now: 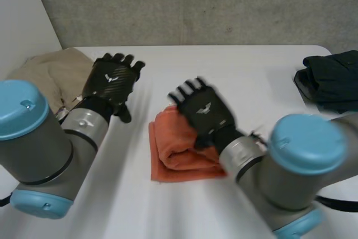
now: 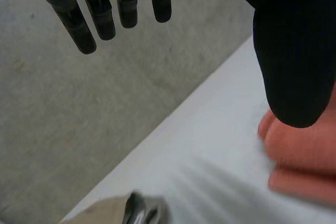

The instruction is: Fold the laundry.

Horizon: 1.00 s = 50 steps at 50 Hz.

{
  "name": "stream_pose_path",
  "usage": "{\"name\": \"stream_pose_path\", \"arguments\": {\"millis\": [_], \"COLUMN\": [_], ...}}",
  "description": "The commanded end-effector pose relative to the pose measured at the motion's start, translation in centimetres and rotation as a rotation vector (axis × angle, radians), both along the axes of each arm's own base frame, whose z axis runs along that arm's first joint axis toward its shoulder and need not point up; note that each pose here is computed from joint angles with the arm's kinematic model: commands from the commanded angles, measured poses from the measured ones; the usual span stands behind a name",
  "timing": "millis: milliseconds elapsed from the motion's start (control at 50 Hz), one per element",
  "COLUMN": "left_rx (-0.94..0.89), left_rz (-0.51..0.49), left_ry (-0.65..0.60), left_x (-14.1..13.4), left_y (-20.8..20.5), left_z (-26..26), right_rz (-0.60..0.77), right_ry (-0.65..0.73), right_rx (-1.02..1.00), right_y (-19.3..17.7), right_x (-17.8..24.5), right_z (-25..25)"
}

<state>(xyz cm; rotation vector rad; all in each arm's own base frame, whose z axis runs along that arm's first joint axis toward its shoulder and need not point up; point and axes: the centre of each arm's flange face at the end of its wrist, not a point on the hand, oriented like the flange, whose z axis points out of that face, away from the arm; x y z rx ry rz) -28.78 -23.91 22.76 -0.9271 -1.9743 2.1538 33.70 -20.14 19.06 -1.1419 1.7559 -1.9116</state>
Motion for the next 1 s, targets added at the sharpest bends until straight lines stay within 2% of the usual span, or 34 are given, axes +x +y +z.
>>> {"name": "stream_pose_path", "arguments": {"millis": [20,100,200,360,480,580,660,780,860,880,940,1000], "left_rx": [0.065,0.142,0.232,0.287,0.361,0.386,0.351,0.269,0.224,0.215,0.226,0.253], "left_rz": [-0.121,-0.192,-0.177,0.001,0.012,0.004,-0.083,-0.194,-0.298,-0.359,-0.458,-0.554], "left_ry": [0.129,0.097,0.024,-0.081,-0.228,-0.273,-0.214,-0.097,-0.035,-0.014,0.019,0.069], "left_x": [-4.2,-7.2,-8.6,-7.1,-5.4,-4.8,-5.5,-5.6,-5.8,-6.1,-6.6,-7.0], "left_y": [1.6,2.9,2.4,1.5,2.7,3.1,3.3,2.0,1.4,1.6,1.9,2.1], "left_z": [0.3,-1.9,-5.6,-8.5,-9.9,-10.3,-7.8,-3.2,-0.6,0.2,0.8,1.5], "right_rz": [-0.16,-0.217,-0.226,-0.165,-0.161,-0.184,-0.233,-0.159,-0.103,-0.09,-0.051,-0.039], "right_ry": [-0.148,-0.116,-0.083,-0.021,0.062,0.194,0.215,0.144,0.137,0.141,0.149,0.151], "right_rx": [0.288,0.355,0.427,0.52,0.539,0.392,0.282,0.14,0.111,0.105,0.069,0.05], "right_y": [-2.7,-3.9,-5.3,-5.9,-6.0,-5.7,-5.3,-1.4,1.5,2.1,3.6,4.0], "right_x": [-4.2,-5.3,-4.7,-3.4,-3.4,-3.5,-3.8,-2.8,-2.6,-2.6,-2.4,-2.3], "right_z": [1.6,1.1,-1.1,-4.2,-6.6,-5.7,-3.6,-1.3,-2.4,-2.8,-4.0,-4.8]}}
